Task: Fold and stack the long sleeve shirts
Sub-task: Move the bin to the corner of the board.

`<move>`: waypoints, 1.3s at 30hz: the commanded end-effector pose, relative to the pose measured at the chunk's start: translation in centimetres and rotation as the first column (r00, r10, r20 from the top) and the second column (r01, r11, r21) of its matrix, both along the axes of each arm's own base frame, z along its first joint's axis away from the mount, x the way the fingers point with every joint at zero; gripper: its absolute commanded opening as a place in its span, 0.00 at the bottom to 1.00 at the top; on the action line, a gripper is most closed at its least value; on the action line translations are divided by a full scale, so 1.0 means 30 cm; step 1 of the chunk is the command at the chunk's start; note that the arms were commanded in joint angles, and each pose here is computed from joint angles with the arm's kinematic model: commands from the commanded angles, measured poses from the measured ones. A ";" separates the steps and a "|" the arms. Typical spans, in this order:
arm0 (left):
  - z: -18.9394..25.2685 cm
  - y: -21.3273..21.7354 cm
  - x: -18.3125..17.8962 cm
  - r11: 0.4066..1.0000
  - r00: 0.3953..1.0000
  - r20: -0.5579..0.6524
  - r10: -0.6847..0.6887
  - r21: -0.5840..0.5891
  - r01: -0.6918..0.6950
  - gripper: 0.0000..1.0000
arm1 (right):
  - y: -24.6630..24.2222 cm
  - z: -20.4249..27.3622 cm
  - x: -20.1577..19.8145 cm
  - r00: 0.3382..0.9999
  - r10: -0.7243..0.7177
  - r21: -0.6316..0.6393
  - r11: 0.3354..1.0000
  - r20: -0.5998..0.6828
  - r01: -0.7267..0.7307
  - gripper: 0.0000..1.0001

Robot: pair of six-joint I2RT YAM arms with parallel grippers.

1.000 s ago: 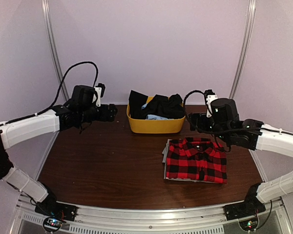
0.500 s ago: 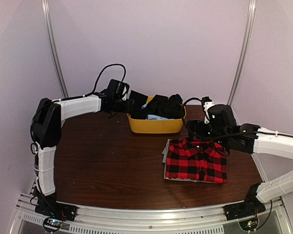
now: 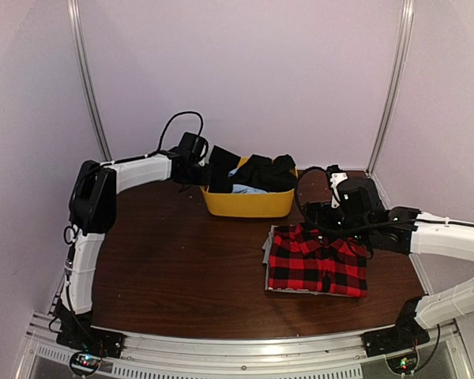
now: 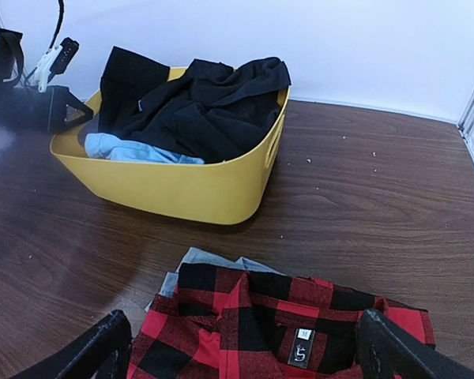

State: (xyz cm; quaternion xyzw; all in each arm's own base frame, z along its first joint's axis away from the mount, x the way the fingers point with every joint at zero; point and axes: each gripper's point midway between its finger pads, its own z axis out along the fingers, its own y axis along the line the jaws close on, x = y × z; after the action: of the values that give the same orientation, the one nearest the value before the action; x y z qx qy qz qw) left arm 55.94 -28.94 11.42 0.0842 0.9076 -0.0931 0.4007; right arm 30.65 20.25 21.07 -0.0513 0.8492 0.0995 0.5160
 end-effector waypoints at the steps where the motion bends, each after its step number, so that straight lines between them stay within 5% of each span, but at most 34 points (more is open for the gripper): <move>1: 0.028 0.183 -0.002 0.998 0.997 -0.039 0.070 0.009 -0.069 0.00 | 0.010 0.009 0.001 1.000 0.008 0.048 0.999 0.006 -0.008 1.00; 17: 0.060 0.943 -0.156 0.907 0.933 -0.121 0.340 0.303 -0.292 0.00 | 0.067 -0.057 0.011 0.997 0.063 0.045 0.997 -0.037 -0.061 1.00; 27: 0.018 1.300 -0.058 0.839 0.879 -0.111 0.464 0.374 -0.395 0.00 | 0.117 -0.088 0.023 0.992 0.104 0.054 0.993 -0.066 -0.101 1.00; 39: -0.060 1.503 0.165 0.809 0.874 -0.062 0.482 0.415 -0.417 0.02 | 0.253 -0.197 -0.050 0.949 0.248 0.055 0.969 -0.194 -0.242 1.00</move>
State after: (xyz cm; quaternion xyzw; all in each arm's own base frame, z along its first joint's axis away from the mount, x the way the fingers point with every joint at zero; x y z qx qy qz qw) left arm 60.43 13.23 11.72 -0.0712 0.9296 0.1326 0.3364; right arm 29.91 25.36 15.02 -0.1185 0.8803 0.1606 0.4304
